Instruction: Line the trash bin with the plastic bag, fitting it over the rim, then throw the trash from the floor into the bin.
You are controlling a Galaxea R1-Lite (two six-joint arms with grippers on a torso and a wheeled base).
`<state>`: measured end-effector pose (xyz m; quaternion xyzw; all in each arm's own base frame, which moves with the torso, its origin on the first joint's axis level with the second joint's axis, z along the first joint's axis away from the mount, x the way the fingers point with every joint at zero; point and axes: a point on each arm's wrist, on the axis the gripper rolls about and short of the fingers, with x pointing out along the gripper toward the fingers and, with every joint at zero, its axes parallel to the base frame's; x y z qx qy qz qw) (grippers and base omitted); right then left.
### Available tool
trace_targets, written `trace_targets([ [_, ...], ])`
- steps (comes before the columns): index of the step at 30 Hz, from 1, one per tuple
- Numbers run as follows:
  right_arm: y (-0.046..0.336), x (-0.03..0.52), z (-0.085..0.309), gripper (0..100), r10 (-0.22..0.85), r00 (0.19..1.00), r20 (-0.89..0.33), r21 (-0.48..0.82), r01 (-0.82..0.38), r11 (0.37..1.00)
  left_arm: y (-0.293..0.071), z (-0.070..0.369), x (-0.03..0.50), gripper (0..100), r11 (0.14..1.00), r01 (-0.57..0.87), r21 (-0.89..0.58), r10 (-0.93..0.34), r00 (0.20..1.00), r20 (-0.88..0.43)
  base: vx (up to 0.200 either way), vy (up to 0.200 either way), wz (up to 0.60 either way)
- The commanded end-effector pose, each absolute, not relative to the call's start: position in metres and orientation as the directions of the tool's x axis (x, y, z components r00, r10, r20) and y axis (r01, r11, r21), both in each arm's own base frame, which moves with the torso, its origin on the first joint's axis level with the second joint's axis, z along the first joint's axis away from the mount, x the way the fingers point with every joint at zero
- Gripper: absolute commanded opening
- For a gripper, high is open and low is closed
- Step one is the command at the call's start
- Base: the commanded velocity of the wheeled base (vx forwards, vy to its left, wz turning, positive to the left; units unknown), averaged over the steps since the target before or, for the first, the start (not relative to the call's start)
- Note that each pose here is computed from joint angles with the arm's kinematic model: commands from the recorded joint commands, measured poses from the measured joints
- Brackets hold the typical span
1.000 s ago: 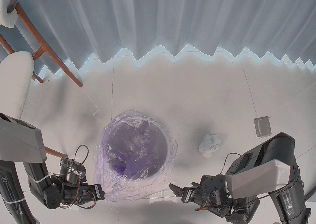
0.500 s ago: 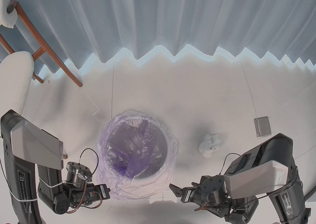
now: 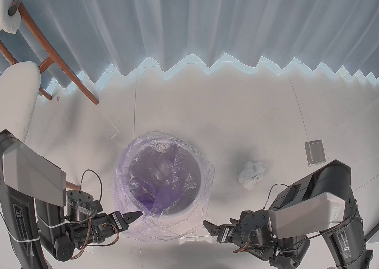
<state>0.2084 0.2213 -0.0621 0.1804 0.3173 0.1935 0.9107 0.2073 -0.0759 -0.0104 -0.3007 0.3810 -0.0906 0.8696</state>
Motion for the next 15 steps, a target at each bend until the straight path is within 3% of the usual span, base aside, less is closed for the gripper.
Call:
trace_targets([
  [1,0.222,0.209,-0.062,100,0.472,0.729,-0.495,0.459,-0.242,0.855,-0.067,0.018,0.204,100,0.753,-0.042,-0.657,-0.408,0.753,-0.516,0.0,0.0,0.0],
  [8,0.222,0.209,-0.062,100,0.472,0.729,-0.495,0.459,-0.242,0.855,-0.052,0.051,0.198,100,0.69,0.049,-0.722,-0.472,0.787,-0.398,0.0,0.0,0.0],
  [12,0.222,0.209,-0.062,100,0.472,0.729,-0.496,0.458,-0.242,0.855,-0.048,0.082,0.186,100,0.578,0.188,-0.794,-0.599,0.758,-0.257,0.0,0.0,0.0],
  [13,0.222,0.209,-0.062,100,0.472,0.729,-0.495,0.459,-0.242,0.855,-0.047,0.098,0.178,100,0.486,0.227,-0.844,-0.65,0.74,-0.175,0.0,0.0,0.0],
  [15,0.222,0.209,-0.062,100,0.472,0.729,-0.496,0.458,-0.242,0.855,-0.046,0.114,0.172,100,0.392,0.262,-0.882,-0.691,0.717,-0.094,0.0,0.0,0.0],
])
